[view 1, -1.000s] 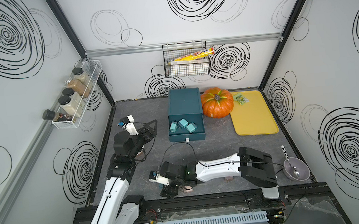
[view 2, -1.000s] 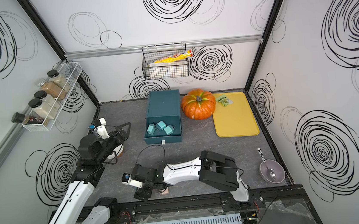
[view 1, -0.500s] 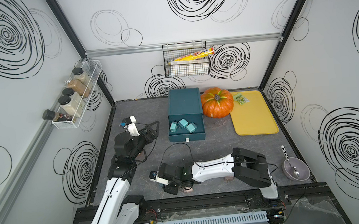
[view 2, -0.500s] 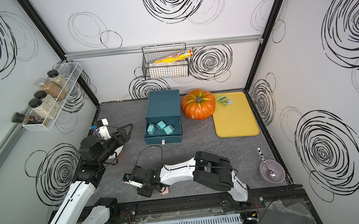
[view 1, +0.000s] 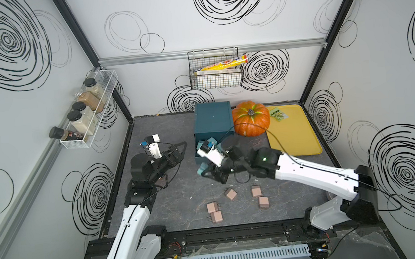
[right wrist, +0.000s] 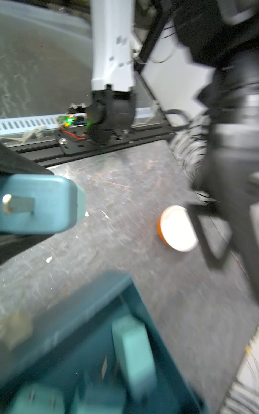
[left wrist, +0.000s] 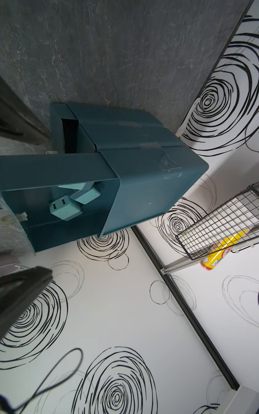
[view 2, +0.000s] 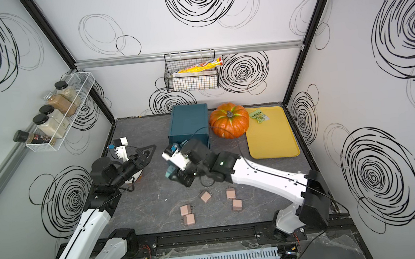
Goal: Place the plugs into the drawer by color
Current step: Pick up the plug from the center of the board, then place the plug in the drawer.
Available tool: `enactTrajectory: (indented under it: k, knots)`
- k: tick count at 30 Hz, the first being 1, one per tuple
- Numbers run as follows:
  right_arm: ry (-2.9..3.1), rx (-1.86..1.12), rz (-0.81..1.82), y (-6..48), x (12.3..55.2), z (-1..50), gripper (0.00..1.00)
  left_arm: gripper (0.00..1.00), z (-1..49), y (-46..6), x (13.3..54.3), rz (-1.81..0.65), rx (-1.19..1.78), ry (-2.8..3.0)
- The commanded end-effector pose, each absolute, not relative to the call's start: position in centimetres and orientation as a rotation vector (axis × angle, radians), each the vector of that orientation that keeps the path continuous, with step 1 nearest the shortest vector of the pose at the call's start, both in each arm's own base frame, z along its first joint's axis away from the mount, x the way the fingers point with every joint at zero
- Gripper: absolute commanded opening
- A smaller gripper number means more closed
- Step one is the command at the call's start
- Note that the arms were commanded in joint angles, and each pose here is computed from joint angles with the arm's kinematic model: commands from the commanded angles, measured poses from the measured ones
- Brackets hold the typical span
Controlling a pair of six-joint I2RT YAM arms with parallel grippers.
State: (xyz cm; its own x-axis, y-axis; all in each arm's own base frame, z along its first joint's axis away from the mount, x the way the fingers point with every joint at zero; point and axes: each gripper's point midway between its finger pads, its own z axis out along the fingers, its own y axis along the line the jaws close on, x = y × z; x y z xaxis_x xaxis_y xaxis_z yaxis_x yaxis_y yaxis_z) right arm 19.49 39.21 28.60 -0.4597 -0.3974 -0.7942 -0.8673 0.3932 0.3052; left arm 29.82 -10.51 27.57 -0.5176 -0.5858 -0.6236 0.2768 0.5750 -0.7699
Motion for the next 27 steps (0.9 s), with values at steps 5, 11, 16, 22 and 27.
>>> enactTrajectory:
  k: [5,11,16,22,27]
  knots:
    - [2.349,-0.930,1.179,35.7,23.7,27.7,0.17,0.92,26.0,-10.9,28.9,-1.072,-0.186,1.833]
    - [2.516,-0.787,0.857,33.6,29.1,24.5,0.18,0.92,25.1,-12.6,28.5,-1.082,-0.152,1.841]
    - [2.602,-0.770,0.728,32.9,30.4,23.1,0.16,0.92,23.9,-13.2,28.7,-1.124,-0.161,1.866]
    - [2.697,-0.784,0.647,32.0,30.3,21.0,0.17,0.92,22.6,-14.7,28.9,-1.169,-0.129,1.906]
    - [2.739,-0.824,0.702,32.8,29.8,19.6,0.21,0.92,22.5,-15.0,28.9,-1.173,-0.123,1.914]
